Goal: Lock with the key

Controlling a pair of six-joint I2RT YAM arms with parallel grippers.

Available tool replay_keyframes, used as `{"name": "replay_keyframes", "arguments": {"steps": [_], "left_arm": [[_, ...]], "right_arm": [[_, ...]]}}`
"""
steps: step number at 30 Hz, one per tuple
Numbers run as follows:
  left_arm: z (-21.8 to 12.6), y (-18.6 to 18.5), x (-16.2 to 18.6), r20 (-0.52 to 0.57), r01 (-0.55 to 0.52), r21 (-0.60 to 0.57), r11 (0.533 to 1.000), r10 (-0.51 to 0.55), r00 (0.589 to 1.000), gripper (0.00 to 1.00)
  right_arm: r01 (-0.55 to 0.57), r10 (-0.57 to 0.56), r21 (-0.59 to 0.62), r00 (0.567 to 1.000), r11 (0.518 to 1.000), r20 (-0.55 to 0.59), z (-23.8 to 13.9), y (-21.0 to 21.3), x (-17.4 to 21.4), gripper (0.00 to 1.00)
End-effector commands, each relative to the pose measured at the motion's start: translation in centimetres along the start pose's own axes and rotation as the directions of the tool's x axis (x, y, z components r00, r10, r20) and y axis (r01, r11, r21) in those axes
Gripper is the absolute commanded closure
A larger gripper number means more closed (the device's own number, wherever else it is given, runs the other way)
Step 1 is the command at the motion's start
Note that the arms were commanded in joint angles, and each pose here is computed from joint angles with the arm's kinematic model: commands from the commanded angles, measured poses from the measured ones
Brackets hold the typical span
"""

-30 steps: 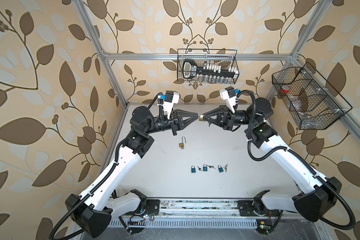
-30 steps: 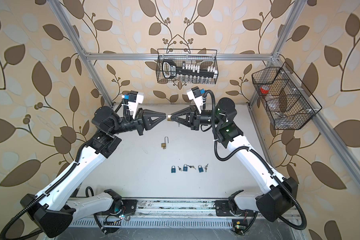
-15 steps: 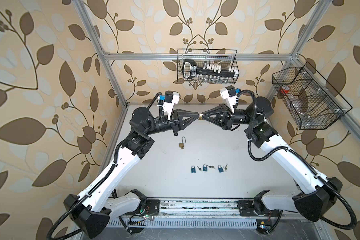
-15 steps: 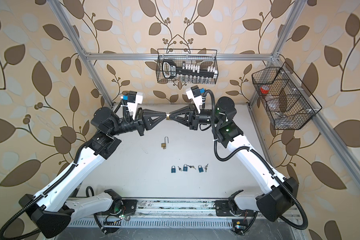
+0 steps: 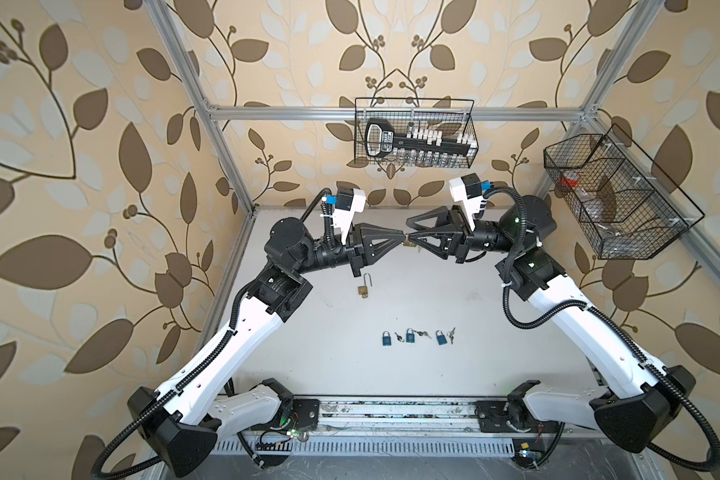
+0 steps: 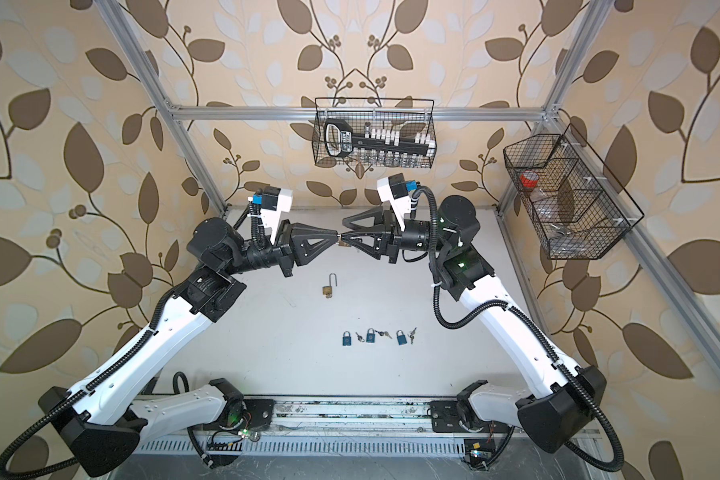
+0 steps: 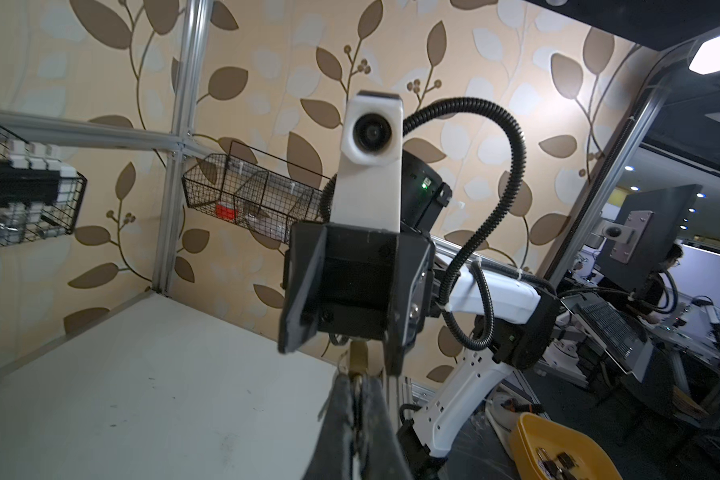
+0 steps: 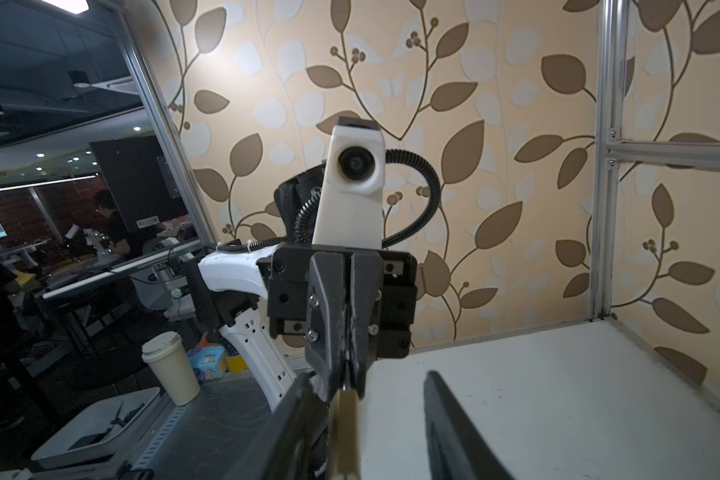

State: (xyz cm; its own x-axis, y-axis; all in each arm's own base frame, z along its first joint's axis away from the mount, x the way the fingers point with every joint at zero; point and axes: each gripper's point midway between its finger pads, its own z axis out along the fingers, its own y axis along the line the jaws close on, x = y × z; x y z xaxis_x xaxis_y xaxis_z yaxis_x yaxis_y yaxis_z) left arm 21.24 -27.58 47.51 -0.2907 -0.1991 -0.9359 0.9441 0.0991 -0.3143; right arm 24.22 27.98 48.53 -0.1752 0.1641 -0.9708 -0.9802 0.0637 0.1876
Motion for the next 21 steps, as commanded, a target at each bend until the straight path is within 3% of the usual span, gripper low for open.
{"name": "replay_keyframes", "arguments": {"steps": [1, 6, 11, 16, 21], "left_arm": [[-0.8, -1.2, 0.1, -0.059, -0.018, 0.070, 0.997, 0.022, 0.998, 1.00], [-0.9, -2.0, 0.4, -0.124, -0.054, 0.113, 0.992, 0.068, 0.990, 1.00], [-1.0, -1.7, 0.0, -0.124, -0.079, 0.096, 0.992, 0.091, 0.988, 1.00], [-1.0, -1.8, -0.1, -0.123, -0.082, 0.098, 0.992, 0.094, 0.988, 1.00], [-1.0, -1.8, -0.1, -0.122, -0.083, 0.097, 0.992, 0.095, 0.988, 1.00]], "right_arm": [[0.050, -0.050, -0.002, 0.999, 0.999, -0.004, -1.5, 1.0, -0.7, 0.35], [0.053, -0.051, 0.016, 0.992, 0.998, -0.119, -1.9, 1.0, 1.1, 0.33], [0.020, -0.014, 0.034, 0.986, 0.999, -0.163, -2.3, 0.9, 2.6, 0.52], [0.005, -0.003, 0.012, 0.985, 1.000, -0.171, -2.4, 1.3, 3.0, 0.61], [-0.010, 0.003, -0.041, 0.985, 0.999, -0.171, -2.2, 2.0, 2.9, 0.62]]}}
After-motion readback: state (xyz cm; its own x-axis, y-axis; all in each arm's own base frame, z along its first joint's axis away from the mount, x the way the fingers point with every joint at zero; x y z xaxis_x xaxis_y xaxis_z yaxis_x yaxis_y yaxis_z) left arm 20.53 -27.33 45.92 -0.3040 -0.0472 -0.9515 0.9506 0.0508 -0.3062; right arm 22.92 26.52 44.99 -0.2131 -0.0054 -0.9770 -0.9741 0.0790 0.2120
